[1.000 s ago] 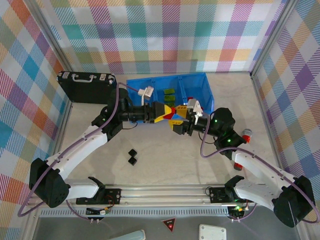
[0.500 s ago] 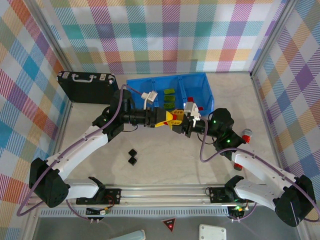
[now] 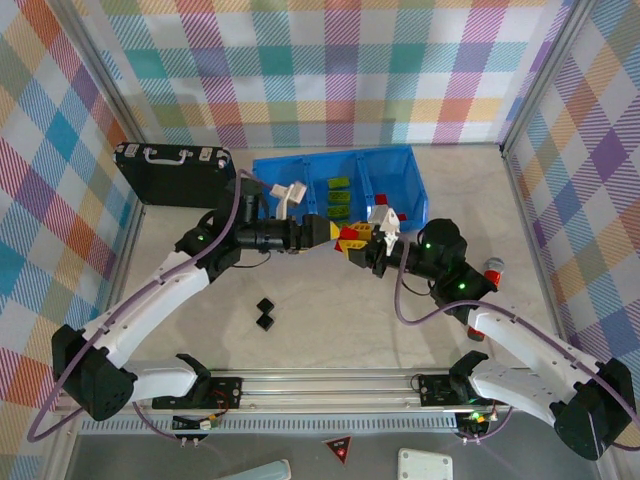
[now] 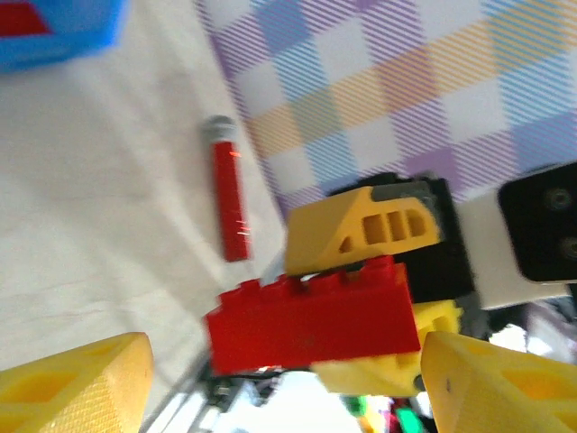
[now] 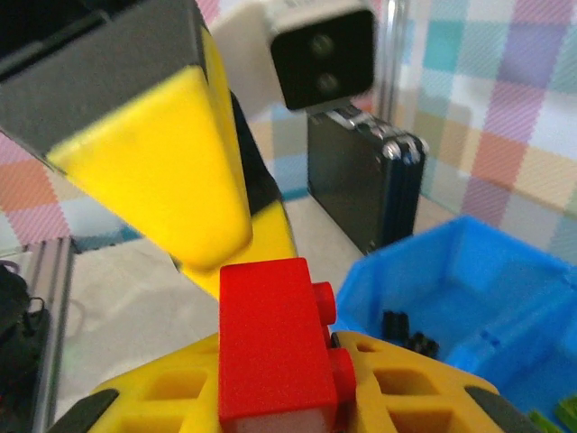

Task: Sort the legos into containers by color
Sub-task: Place the lego in the container.

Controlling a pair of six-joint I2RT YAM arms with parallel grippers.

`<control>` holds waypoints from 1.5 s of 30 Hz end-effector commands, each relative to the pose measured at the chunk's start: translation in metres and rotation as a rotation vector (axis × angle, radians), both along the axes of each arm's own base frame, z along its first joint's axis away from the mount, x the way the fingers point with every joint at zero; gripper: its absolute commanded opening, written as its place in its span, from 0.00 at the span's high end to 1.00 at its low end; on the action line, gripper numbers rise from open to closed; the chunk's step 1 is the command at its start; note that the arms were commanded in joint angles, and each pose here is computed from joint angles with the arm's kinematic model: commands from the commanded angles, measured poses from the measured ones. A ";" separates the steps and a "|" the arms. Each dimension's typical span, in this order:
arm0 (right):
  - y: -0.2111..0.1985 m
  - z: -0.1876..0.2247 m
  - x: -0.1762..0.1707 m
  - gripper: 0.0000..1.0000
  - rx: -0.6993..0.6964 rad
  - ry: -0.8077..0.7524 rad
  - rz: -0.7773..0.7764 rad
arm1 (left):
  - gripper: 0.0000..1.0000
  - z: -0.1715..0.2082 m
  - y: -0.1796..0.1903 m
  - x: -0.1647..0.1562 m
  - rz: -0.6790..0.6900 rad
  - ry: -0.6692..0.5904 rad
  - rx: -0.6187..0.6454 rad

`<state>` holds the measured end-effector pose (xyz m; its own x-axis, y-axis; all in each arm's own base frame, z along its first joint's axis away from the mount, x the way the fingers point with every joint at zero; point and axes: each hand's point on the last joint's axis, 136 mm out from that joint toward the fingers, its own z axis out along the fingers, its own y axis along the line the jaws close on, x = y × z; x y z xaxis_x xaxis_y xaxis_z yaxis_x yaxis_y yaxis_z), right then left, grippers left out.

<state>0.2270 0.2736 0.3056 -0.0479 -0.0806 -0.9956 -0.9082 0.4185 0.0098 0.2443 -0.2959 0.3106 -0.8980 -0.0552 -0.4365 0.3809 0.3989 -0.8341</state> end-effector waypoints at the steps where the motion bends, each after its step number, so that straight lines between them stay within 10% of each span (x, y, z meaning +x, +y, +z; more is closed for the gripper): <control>1: -0.012 -0.014 0.012 0.81 -0.083 0.053 -0.108 | 0.23 -0.026 0.044 0.015 0.160 -0.039 0.284; 7: -0.027 -0.047 0.032 0.83 -0.236 0.178 -0.247 | 0.25 -0.067 0.100 0.032 0.287 -0.041 0.664; 22: -0.082 -0.104 0.101 0.94 -0.524 0.539 -0.605 | 0.26 -0.107 0.185 0.060 0.313 -0.229 1.141; 45: -0.150 -0.186 0.243 0.87 -0.675 1.011 -0.782 | 0.25 -0.122 0.194 0.064 0.344 -0.273 1.027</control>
<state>0.4764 0.1255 0.1213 -0.9246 -0.1238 -0.3603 -0.1655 0.9824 0.0870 0.3079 -0.1013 0.1926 -0.7705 0.2148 -0.6001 0.2253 0.9725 0.0588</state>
